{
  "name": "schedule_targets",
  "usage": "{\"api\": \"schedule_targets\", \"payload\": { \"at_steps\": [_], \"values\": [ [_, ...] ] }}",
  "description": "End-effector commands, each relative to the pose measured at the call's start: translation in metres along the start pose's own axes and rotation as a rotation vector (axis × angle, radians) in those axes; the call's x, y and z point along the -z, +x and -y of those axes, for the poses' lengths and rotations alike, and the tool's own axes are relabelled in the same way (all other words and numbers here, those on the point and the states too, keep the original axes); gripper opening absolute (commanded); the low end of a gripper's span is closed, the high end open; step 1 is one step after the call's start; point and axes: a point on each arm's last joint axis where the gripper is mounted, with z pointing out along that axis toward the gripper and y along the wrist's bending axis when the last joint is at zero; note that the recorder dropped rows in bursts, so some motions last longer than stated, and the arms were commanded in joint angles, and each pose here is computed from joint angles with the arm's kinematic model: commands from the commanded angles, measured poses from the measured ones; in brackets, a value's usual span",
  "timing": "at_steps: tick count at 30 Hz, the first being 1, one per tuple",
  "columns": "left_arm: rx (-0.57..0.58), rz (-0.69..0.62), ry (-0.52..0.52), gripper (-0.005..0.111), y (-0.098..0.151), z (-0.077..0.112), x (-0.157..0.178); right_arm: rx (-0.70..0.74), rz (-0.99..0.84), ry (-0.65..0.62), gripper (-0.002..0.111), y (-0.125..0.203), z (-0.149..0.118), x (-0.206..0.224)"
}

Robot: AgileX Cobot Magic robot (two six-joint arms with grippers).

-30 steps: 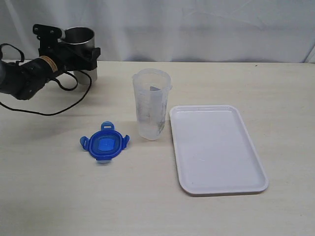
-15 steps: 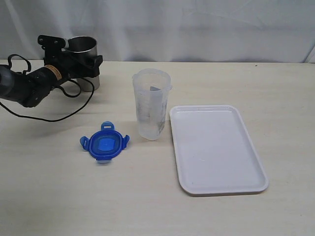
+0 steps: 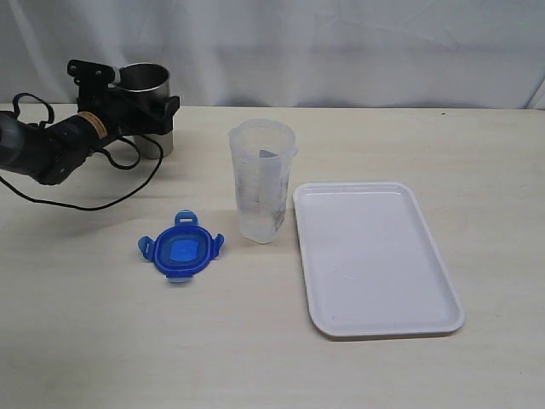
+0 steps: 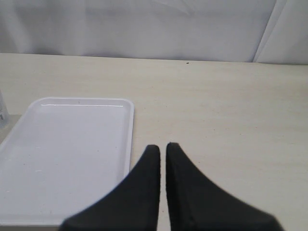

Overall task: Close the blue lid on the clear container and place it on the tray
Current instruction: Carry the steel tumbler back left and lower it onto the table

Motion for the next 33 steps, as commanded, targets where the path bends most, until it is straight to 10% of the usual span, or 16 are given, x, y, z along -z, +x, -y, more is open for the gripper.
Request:
{"api": "schedule_targets", "payload": {
  "at_steps": [1, 33],
  "values": [
    [-0.001, 0.040, 0.011, 0.087, -0.009, 0.001, 0.000, -0.002, -0.002, 0.000, 0.005, 0.001, 0.000, 0.000],
    [0.024, -0.138, -0.055, 0.086, 0.012, -0.005, 0.024, -0.002, -0.002, 0.000, 0.005, 0.001, 0.000, 0.000]
  ]
}}
